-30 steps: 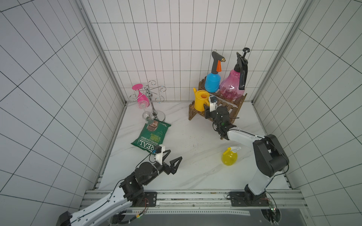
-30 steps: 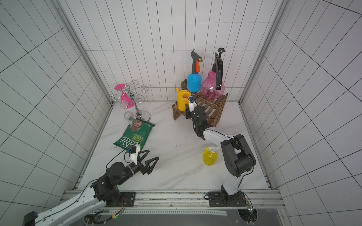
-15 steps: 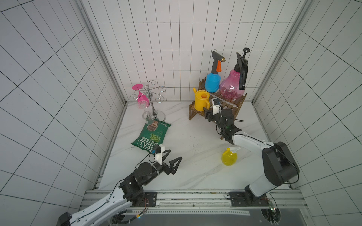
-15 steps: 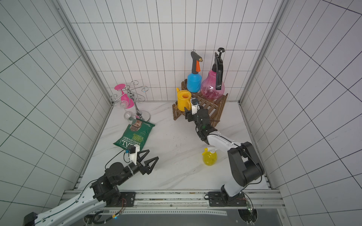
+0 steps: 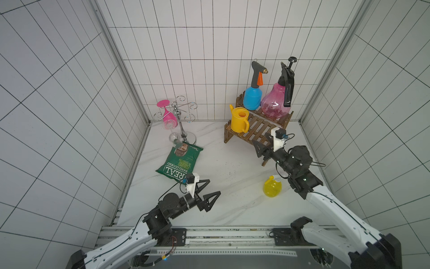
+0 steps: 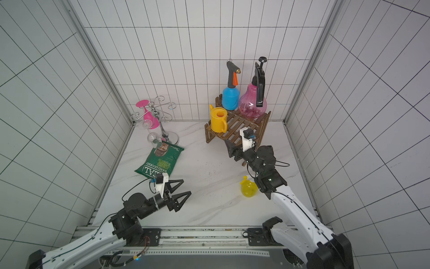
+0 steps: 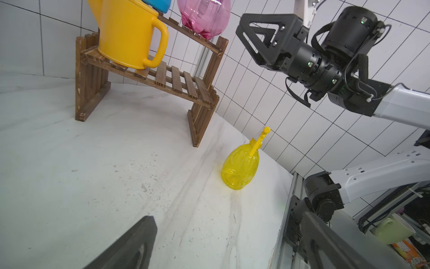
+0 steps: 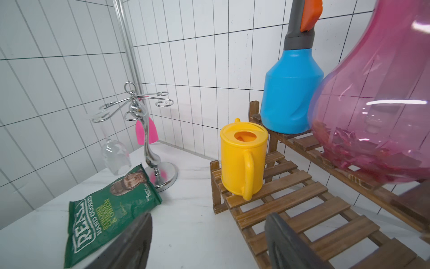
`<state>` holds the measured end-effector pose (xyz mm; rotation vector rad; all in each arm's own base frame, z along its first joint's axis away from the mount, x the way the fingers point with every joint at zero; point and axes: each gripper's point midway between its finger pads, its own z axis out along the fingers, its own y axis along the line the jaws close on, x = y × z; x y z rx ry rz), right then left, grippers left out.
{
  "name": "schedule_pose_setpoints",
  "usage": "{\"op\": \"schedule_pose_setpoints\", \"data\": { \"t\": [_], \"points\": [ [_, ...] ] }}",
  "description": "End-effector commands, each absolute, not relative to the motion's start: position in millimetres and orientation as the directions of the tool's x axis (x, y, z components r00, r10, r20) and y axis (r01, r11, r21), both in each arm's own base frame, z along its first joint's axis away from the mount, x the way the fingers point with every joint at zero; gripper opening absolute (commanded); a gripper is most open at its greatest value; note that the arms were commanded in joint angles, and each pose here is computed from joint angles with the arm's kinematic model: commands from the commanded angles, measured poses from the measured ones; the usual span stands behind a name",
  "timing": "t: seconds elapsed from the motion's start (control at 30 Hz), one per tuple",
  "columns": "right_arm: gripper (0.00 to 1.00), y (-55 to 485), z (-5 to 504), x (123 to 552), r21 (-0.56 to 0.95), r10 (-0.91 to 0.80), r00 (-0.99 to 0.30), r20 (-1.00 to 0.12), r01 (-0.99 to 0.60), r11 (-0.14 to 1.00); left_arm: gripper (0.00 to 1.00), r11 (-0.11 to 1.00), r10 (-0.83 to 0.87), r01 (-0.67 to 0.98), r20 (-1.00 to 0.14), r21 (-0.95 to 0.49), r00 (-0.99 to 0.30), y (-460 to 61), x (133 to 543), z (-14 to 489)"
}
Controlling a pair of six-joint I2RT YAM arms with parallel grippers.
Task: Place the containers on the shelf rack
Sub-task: 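Place the container on the shelf, then pick up a container from the center of the board.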
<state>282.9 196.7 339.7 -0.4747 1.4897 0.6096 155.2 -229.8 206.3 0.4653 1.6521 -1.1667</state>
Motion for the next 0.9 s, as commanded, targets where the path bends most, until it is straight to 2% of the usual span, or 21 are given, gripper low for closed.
{"op": "schedule_pose_setpoints", "data": {
  "t": [0.0, 0.07, 0.27, 0.5, 0.87],
  "points": [
    [0.81, 184.6, 328.8, 246.3, 0.133, 0.104, -0.083, -0.991, -0.671, 0.729, 0.98, 0.359, -0.253, 0.809, -0.883, -0.466, -0.396, -239.2, 144.6, 224.3],
    [0.83, 171.0, 323.6, 228.6, 0.132, 0.118, -0.067, -0.991, -0.659, 0.740, 0.98, 0.329, -0.263, 0.824, -0.883, -0.461, -0.389, -244.1, 141.8, 231.2],
    [0.92, 116.3, 297.4, 211.5, 0.159, 0.181, -0.002, -0.984, -0.482, 0.861, 0.98, 0.366, -0.199, 0.832, -0.908, -0.417, -0.368, -276.5, 144.5, 232.3],
    [0.92, 83.2, 283.4, 211.1, 0.234, 0.245, -0.008, -0.970, -0.331, 0.914, 0.98, 0.420, 0.000, 0.871, -0.960, -0.254, -0.280, -338.0, 147.1, 218.7],
    [0.93, 65.3, 276.0, 214.4, 0.298, 0.302, -0.019, -0.953, -0.230, 0.926, 0.98, 0.394, 0.085, 0.888, -0.953, -0.236, -0.291, -383.7, 157.8, 204.2]
  ]
}}
